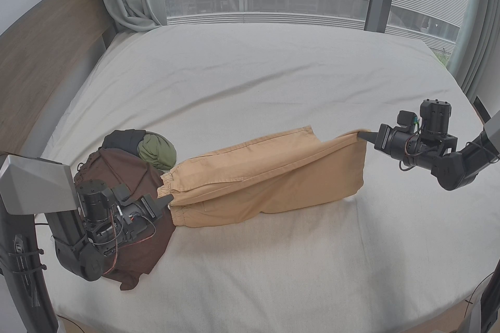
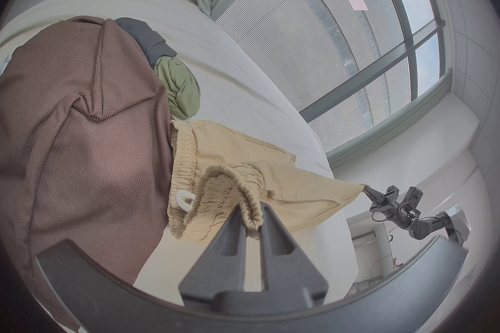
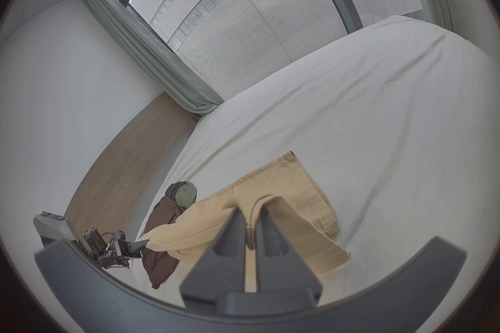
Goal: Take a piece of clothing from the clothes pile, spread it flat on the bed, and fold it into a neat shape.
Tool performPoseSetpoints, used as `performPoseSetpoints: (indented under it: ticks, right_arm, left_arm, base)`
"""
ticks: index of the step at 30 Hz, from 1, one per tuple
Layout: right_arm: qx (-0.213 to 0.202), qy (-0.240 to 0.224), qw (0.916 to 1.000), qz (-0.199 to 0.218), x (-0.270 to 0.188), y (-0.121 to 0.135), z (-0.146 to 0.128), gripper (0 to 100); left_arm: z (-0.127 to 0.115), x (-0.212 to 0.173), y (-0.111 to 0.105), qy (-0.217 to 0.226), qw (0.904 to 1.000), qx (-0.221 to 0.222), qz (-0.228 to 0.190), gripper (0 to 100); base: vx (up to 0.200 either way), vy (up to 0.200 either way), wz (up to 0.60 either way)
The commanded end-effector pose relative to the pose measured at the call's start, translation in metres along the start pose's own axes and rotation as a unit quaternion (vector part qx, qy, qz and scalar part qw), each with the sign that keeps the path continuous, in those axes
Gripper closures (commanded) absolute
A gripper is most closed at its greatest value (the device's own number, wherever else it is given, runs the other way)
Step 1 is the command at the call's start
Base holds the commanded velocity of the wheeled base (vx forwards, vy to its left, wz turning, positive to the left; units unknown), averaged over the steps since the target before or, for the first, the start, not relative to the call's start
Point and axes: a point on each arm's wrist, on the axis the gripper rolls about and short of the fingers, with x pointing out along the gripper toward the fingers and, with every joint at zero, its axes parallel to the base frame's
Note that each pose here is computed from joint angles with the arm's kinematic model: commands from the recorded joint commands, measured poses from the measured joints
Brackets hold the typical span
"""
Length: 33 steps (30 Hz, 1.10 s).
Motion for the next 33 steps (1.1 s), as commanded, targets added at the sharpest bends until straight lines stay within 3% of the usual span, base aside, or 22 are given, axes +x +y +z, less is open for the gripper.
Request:
performPoseSetpoints:
  ticks: [1, 25, 33]
  right_arm:
    - [-0.004, -0.008, 1.0000, 0.002, 0.014, -0.001, 0.014, 100]
    - [-0.009, -0.005, 0.9999, 0.013, 0.077, -0.016, 0.023, 100]
    - [-0.007, 0.000, 0.9999, 0.012, 0.102, -0.031, 0.011, 100]
  left_arm:
    - [0.004, 0.005, 0.000, -0.017, 0.9998, -0.008, 0.004, 100]
    - [0.011, 0.026, 0.008, -0.053, 0.9980, -0.033, 0.013, 100]
    - [0.013, 0.035, 0.013, -0.067, 0.9970, -0.033, 0.020, 100]
  base:
    - [0.000, 0.000, 0.00]
    - [0.000, 0.000, 0.00]
    - [0.000, 0.000, 0.00]
